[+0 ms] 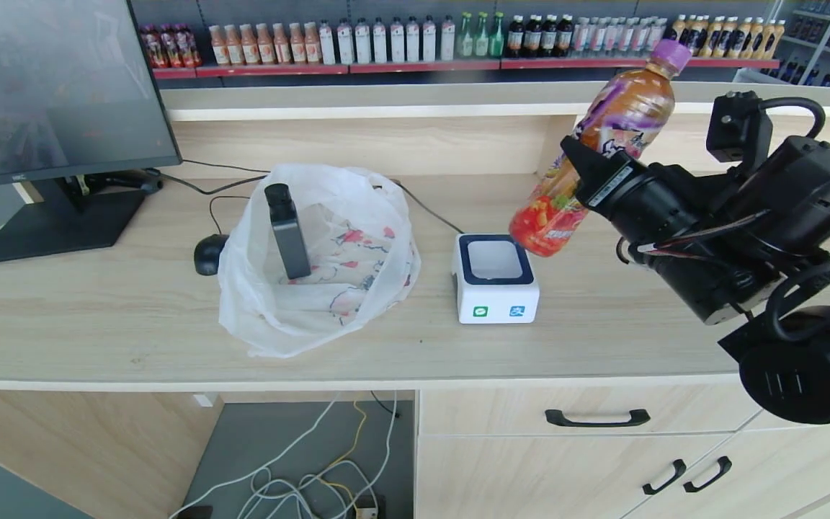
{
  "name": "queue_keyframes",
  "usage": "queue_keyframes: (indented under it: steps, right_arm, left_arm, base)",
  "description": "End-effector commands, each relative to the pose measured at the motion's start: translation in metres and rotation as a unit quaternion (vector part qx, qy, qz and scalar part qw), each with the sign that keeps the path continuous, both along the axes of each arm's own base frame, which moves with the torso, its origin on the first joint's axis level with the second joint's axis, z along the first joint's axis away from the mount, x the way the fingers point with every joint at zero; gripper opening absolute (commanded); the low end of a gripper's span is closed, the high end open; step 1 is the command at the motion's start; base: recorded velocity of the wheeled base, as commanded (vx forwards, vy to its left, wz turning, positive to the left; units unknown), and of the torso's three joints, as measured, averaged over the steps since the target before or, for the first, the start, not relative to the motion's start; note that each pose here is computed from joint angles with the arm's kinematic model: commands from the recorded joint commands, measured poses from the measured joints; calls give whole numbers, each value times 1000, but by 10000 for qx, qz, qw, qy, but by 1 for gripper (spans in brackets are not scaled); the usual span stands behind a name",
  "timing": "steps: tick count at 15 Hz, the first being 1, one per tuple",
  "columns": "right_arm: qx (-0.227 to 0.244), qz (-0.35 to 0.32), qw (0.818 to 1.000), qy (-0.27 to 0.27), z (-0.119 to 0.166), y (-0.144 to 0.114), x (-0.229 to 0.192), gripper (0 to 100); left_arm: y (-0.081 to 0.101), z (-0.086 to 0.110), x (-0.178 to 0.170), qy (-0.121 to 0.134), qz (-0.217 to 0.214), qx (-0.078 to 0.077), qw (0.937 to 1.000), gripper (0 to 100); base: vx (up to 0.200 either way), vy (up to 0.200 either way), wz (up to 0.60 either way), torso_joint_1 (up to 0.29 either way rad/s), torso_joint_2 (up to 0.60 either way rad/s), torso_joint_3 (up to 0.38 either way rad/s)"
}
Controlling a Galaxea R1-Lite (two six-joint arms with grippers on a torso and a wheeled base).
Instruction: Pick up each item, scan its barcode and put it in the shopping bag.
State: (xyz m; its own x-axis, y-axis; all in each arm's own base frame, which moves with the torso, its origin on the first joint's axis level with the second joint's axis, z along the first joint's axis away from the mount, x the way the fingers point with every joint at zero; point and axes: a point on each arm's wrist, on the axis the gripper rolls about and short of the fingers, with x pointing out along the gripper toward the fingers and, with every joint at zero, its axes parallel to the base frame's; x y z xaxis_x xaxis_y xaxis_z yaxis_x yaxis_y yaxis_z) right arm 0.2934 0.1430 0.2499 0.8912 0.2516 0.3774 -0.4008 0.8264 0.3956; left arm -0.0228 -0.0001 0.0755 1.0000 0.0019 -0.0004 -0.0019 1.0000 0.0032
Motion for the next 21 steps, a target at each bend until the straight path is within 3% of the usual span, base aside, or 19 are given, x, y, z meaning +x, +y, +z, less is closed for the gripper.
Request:
queue_keyframes:
  steps: [1,3,10,14,17,21]
  right_arm:
    - [260,81,9995,189,-8,10,5,0]
    - [760,107,9964,367,-13,15,14,0]
    - [1791,747,9786,692,-15,41,26,0]
    - [2575,1087,9510,1323,-7,43,17,0]
    - [3293,1245,9194,1755,-8,40,17,0]
    - [3683,1338,8980,2002,-11,42,16,0]
  left_arm:
    - [0,0,0,-2,-2,-1,10000,100]
    - [0,0,0,-2,6,-1,10000,100]
    - [0,0,0,-2,-2,-1,10000,100]
    - [0,0,0,-2,6,-1,10000,100]
    - [0,0,0,-2,-2,-1,10000,100]
    - [0,0,0,-2,6,-1,10000,100]
  base:
    - [0,0,0,0,0,0]
    - [0,0,0,0,0,0]
    - [0,0,0,0,0,0]
    - [0,0,0,0,0,0]
    - [0,0,0,0,0,0]
    - [0,0,0,0,0,0]
